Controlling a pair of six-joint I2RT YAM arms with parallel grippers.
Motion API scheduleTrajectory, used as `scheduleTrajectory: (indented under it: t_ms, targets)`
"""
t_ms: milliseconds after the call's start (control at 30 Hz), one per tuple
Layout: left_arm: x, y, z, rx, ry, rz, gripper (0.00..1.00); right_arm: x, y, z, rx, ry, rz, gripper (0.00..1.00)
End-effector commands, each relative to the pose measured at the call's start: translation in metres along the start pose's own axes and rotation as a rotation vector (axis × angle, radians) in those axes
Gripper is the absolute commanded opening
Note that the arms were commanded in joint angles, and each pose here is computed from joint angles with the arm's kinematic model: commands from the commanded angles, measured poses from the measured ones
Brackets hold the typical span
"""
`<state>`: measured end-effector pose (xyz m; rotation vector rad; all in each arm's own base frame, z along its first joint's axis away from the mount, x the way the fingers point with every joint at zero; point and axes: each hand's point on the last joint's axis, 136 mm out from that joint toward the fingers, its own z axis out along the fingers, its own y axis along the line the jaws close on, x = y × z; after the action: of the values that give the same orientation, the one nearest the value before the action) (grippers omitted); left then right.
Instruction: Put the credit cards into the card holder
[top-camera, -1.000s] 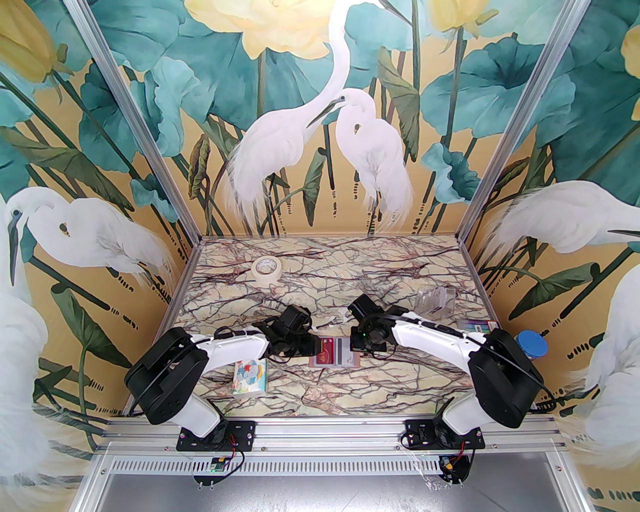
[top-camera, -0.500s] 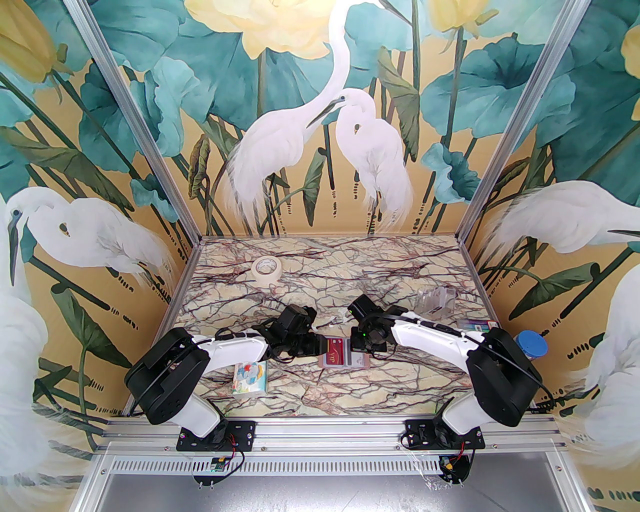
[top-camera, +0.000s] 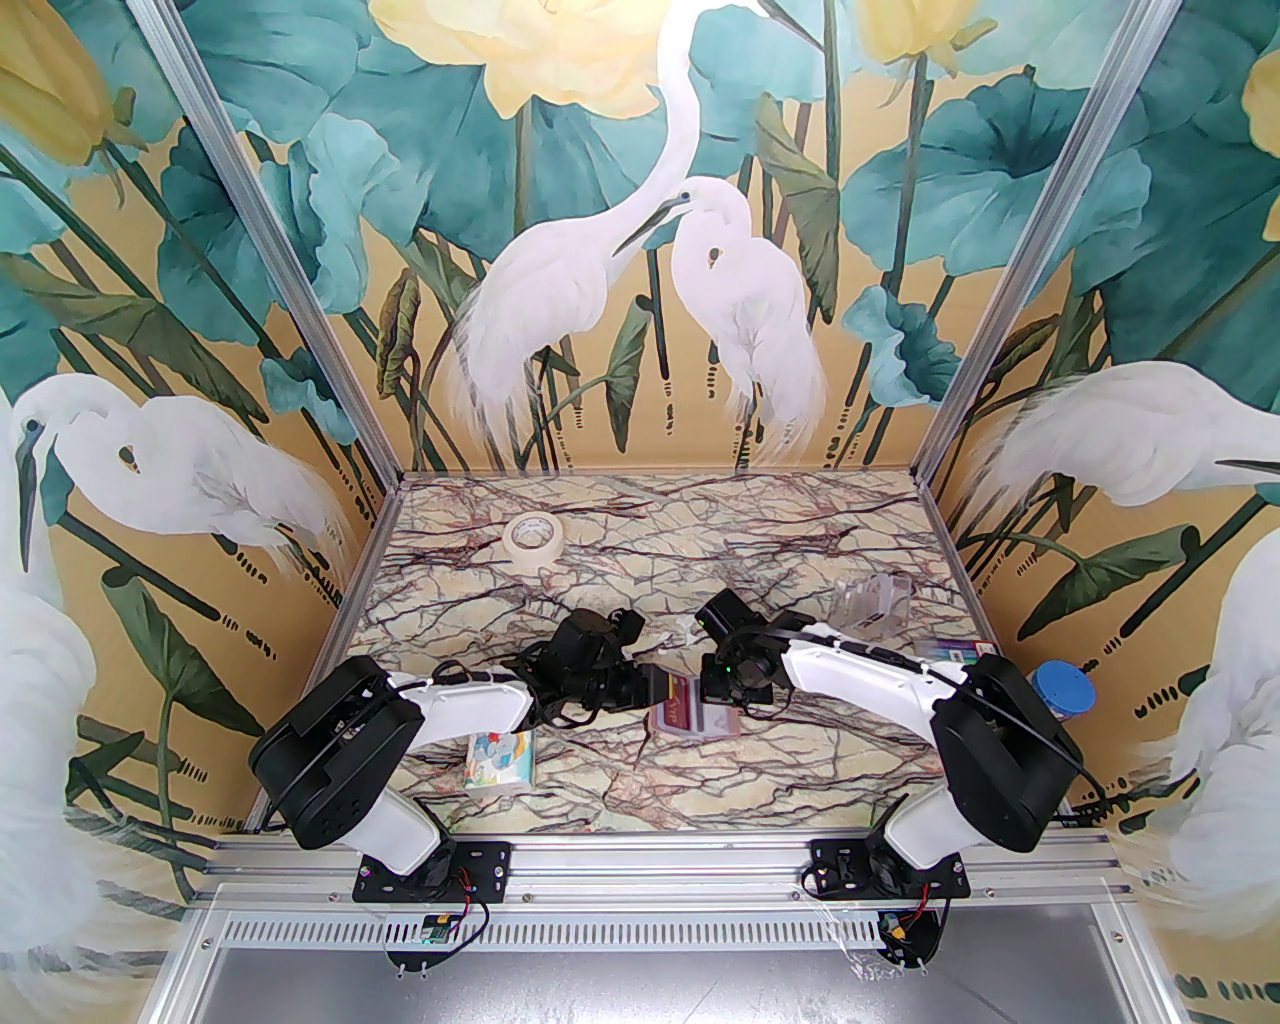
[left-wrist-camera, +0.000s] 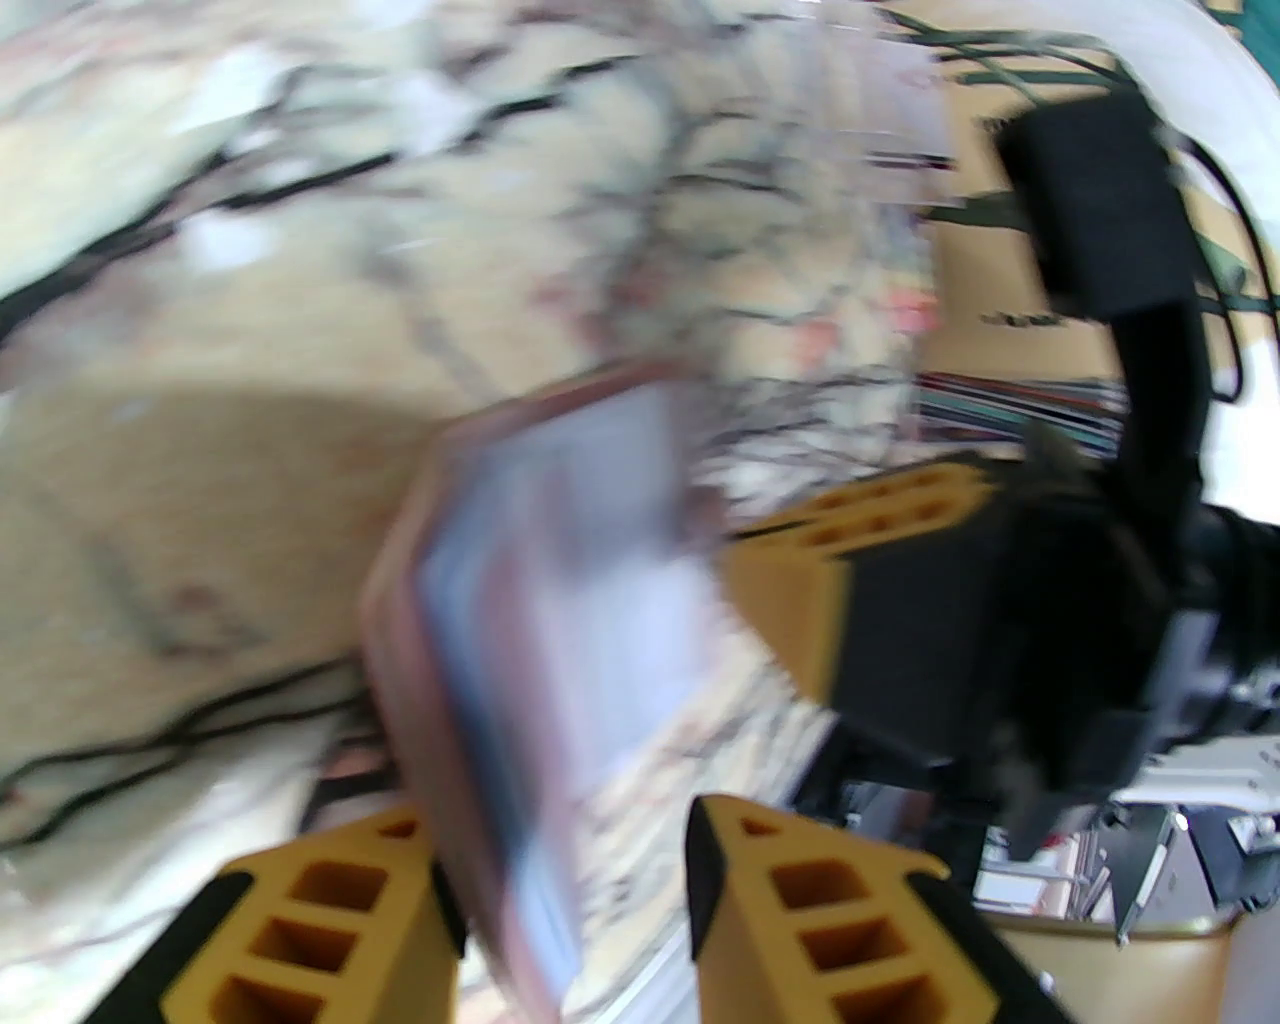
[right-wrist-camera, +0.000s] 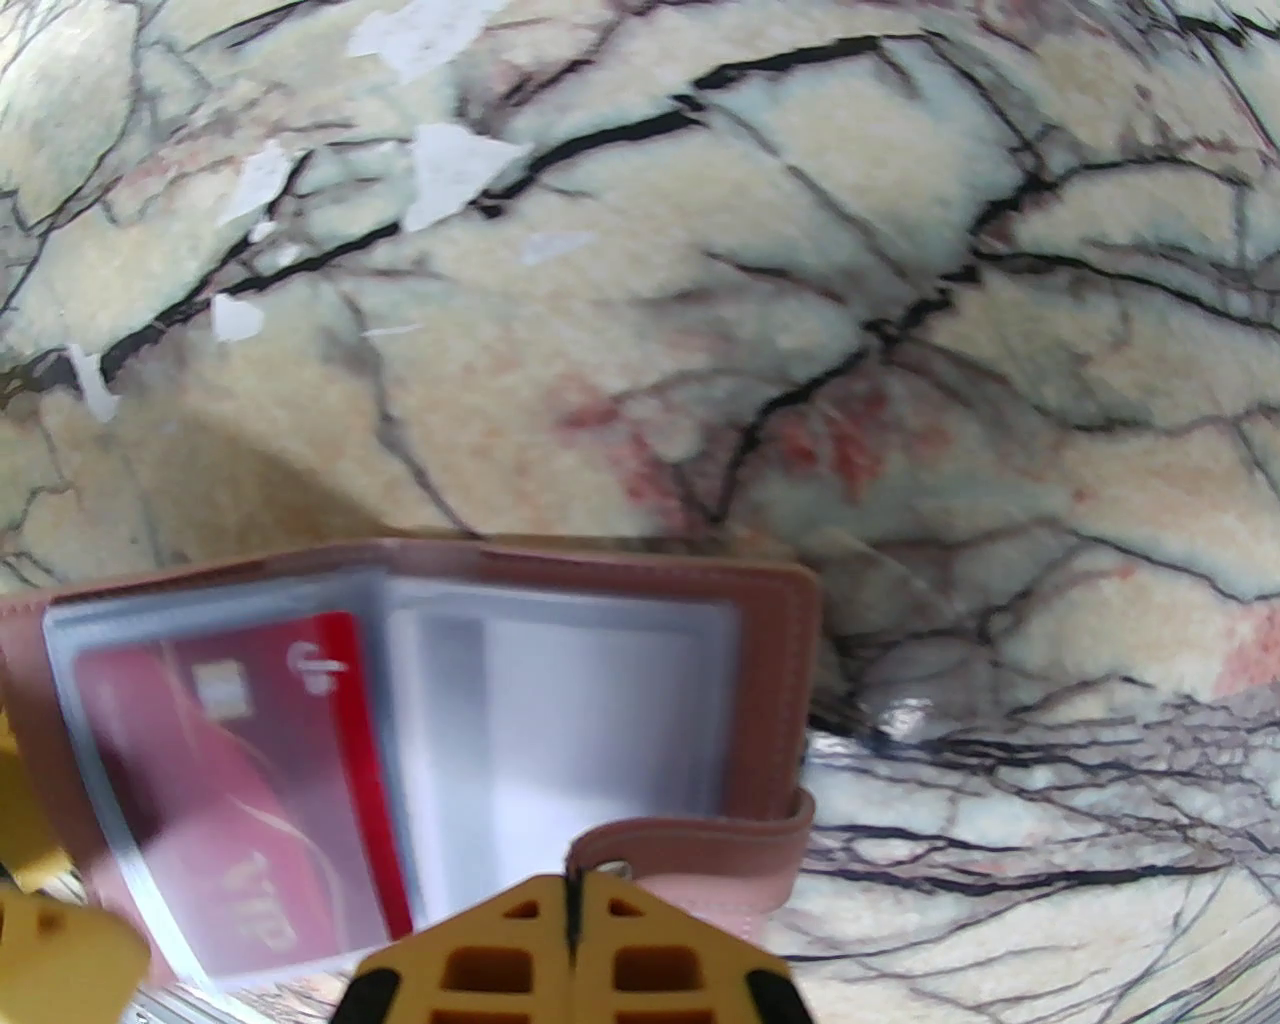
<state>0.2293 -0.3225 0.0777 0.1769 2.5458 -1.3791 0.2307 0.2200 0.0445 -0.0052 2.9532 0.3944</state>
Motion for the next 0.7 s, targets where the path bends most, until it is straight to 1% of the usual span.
scheduleTrajectory:
  t_ms: [0,367,500,667]
  targets:
    - [0.000,-0.022,0.002,0.093,0.011,0.029,0.40,0.002,0.008,-0.001,-0.055,-0.002,-0.005,0.00]
    - [0.002,-0.037,0.009,0.111,0.024,0.052,0.40,0.004,0.012,-0.007,-0.131,-0.012,0.003,0.00]
    - [0.002,-0.040,0.015,0.112,0.031,0.059,0.40,0.004,0.005,-0.011,-0.132,-0.024,0.015,0.00]
    - [0.004,-0.034,0.024,0.092,0.041,0.051,0.40,0.003,-0.009,-0.017,-0.121,-0.036,0.033,0.00]
